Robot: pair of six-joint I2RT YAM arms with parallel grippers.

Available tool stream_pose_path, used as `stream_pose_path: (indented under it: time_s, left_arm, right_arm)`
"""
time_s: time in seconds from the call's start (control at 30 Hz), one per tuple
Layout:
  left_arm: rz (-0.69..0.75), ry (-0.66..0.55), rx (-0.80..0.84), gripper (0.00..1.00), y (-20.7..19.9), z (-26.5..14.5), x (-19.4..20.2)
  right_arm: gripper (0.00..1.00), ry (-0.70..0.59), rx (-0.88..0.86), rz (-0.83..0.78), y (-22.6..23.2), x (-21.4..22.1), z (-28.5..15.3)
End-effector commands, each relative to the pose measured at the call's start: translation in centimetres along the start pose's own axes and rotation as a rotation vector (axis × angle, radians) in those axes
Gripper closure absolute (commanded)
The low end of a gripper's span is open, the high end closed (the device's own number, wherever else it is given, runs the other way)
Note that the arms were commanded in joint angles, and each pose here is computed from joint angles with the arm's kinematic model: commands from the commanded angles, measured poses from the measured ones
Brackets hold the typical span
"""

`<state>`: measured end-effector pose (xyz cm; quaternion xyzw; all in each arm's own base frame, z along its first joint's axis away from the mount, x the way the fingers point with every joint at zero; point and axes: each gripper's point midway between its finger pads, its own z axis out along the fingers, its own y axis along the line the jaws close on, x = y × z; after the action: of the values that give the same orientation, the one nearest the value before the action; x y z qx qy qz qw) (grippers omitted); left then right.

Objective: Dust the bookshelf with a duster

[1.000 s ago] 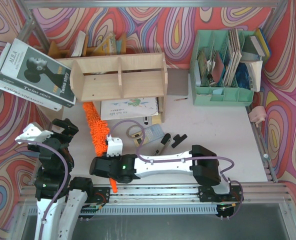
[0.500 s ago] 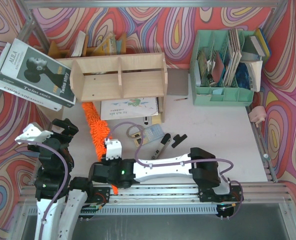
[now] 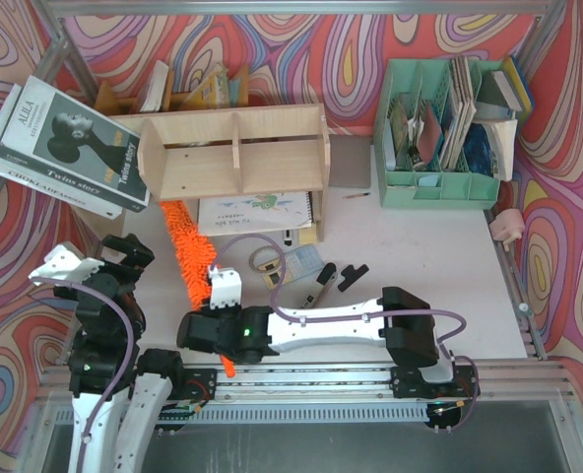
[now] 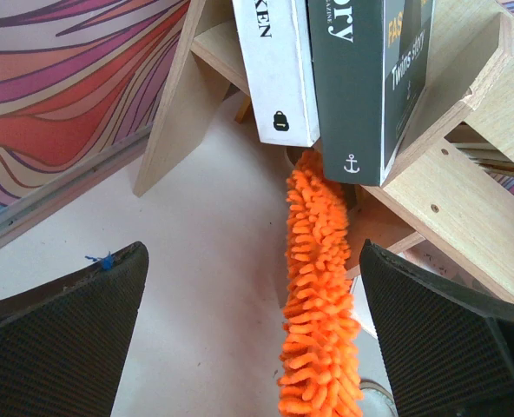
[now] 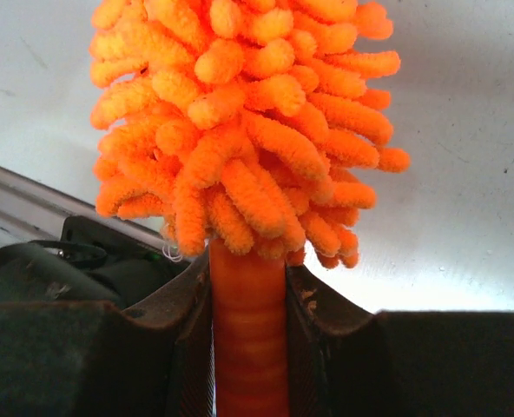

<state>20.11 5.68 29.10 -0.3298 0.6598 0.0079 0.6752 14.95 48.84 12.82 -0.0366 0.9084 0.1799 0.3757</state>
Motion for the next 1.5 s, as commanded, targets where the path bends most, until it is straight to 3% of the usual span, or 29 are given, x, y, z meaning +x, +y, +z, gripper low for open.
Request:
stream_pose_path:
  time_s: [0.0,0.77,1.03,1.47]
  left_arm:
    - [-0.02,-0.019,0.009,0.01,0.0,-0.2,-0.3]
    - [-0.027,-0.02,0.02,0.01,-0.2,-0.3,-0.4]
    - [-0.029,-0.027,0.016,0.02,0.0,-0.4,-0.6]
    - [-0.03,-0.033,0.014,0.02,0.1,-0.5,-0.7]
  right_arm:
    - [1.0,0.023,0.161,0.098,-5.3,-1.0,3.1]
    - [1.0,0.15,0.192,0.099,-4.8,0.9,3.6]
    - [1.0,-0.055,0.032,0.055,-1.6,-2.6,0.3]
    - [1.0,-0.35,-0.027,-0.029,0.6,-5.8,-4.9]
